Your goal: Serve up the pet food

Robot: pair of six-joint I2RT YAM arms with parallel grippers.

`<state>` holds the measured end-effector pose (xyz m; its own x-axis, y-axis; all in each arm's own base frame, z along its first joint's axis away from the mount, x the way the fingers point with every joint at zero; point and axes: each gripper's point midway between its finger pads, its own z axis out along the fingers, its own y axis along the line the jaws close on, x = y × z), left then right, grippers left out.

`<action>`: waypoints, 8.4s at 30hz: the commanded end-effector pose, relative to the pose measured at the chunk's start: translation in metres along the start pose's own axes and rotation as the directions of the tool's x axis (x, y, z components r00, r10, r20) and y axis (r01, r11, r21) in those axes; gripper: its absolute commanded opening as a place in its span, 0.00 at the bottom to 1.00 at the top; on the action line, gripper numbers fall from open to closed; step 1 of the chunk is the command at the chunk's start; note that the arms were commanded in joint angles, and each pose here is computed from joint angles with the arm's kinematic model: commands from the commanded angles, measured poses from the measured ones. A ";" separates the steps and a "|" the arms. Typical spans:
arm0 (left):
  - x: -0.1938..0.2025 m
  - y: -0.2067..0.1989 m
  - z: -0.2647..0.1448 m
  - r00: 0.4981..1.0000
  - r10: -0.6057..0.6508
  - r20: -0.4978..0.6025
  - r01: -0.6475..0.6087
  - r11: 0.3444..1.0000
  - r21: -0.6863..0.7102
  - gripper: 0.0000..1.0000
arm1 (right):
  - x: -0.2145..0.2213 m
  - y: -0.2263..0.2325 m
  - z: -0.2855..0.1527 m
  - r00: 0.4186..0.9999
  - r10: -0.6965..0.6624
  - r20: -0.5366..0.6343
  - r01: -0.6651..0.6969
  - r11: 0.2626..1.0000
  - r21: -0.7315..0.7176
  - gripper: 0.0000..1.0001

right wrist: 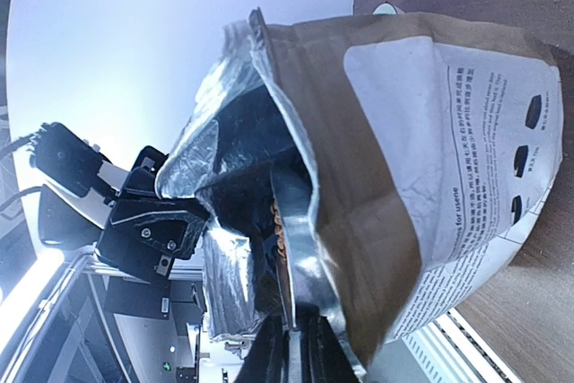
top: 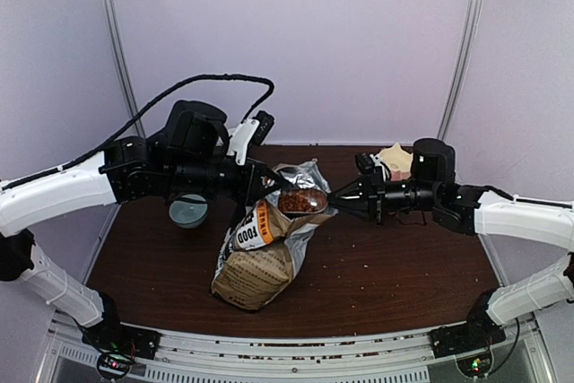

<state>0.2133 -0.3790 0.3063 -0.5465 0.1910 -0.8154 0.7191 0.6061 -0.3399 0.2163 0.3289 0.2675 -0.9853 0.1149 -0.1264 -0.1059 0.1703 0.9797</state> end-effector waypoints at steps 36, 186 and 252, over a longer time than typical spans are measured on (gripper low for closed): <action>-0.051 0.014 -0.044 0.967 -0.104 0.232 0.107 0.994 0.001 0.00 | -0.020 0.085 -0.077 0.974 -0.012 0.228 0.084 0.948 -0.307 0.00; -0.018 -0.073 0.037 0.993 0.009 0.116 -0.047 0.943 0.330 0.00 | 0.033 -0.030 0.056 0.958 -0.266 -0.106 0.271 0.962 0.041 0.00; -0.058 0.005 -0.047 0.955 -0.081 0.284 0.072 0.997 0.042 0.00 | -0.191 0.012 -0.233 0.629 -0.036 0.777 -0.005 0.999 0.051 0.00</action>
<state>0.2221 -0.3560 0.3110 -0.5680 0.0492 -0.8216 0.6498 0.6394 -0.4110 0.3502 0.1060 0.3293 -0.5882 0.7961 -0.1422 -0.0615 0.1313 0.9894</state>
